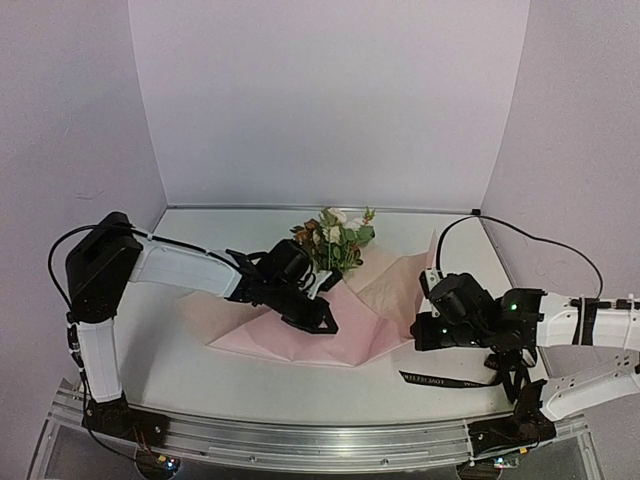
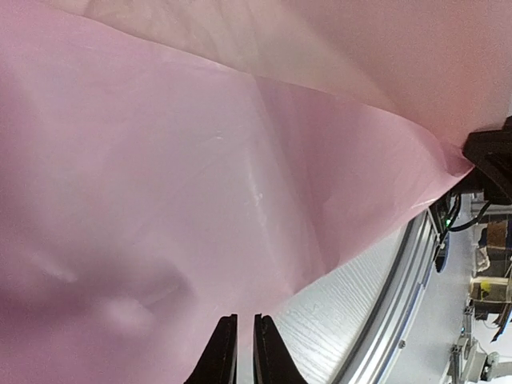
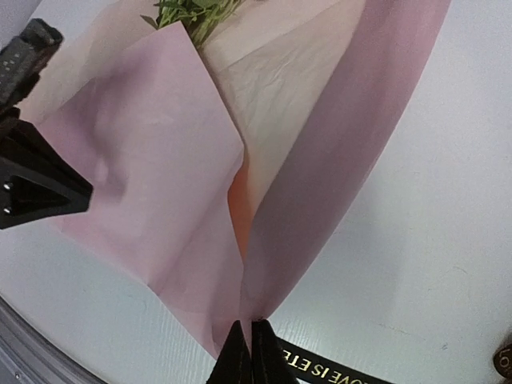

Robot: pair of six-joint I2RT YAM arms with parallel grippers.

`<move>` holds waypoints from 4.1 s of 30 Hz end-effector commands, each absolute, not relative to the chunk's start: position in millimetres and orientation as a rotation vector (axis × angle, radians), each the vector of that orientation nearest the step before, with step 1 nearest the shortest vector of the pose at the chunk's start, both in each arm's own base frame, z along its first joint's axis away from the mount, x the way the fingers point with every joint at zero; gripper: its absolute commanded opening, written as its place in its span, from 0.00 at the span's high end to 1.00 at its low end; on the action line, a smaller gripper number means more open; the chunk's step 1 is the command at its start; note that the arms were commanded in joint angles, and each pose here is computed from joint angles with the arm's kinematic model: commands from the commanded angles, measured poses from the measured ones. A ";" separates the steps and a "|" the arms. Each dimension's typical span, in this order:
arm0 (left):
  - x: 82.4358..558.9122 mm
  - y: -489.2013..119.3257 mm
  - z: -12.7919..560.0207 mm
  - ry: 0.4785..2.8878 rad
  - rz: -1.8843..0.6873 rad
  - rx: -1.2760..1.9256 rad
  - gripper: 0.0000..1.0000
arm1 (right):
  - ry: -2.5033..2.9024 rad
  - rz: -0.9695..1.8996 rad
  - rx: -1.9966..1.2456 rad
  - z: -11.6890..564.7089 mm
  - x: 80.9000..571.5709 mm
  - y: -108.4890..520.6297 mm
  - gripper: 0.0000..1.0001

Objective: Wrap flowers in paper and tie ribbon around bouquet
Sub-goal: Fold the one-fourth-folded wrapping paper at the center of the board, then pass from the right arm to the left

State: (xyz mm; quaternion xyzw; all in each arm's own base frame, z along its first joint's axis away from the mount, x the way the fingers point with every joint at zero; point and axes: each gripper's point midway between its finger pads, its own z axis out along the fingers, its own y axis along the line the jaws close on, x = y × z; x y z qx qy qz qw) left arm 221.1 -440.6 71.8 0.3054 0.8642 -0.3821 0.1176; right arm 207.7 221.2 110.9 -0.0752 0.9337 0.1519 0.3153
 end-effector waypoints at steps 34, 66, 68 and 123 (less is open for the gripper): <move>191.4 -316.7 8.4 2.872 -0.894 0.630 0.98 | 2.677 0.465 -0.228 130.1 226.4 196.2 1.00; 226.6 -331.2 81.7 2.723 -1.072 0.552 0.89 | 2.808 0.903 -0.118 89.5 277.7 368.2 1.00; 246.9 -336.7 108.6 2.656 -1.169 0.509 0.85 | 2.804 0.920 -0.129 87.3 277.7 371.1 1.00; 378.3 -402.7 111.3 2.485 -1.376 0.810 1.00 | 2.837 0.891 -0.595 79.8 254.1 365.9 0.81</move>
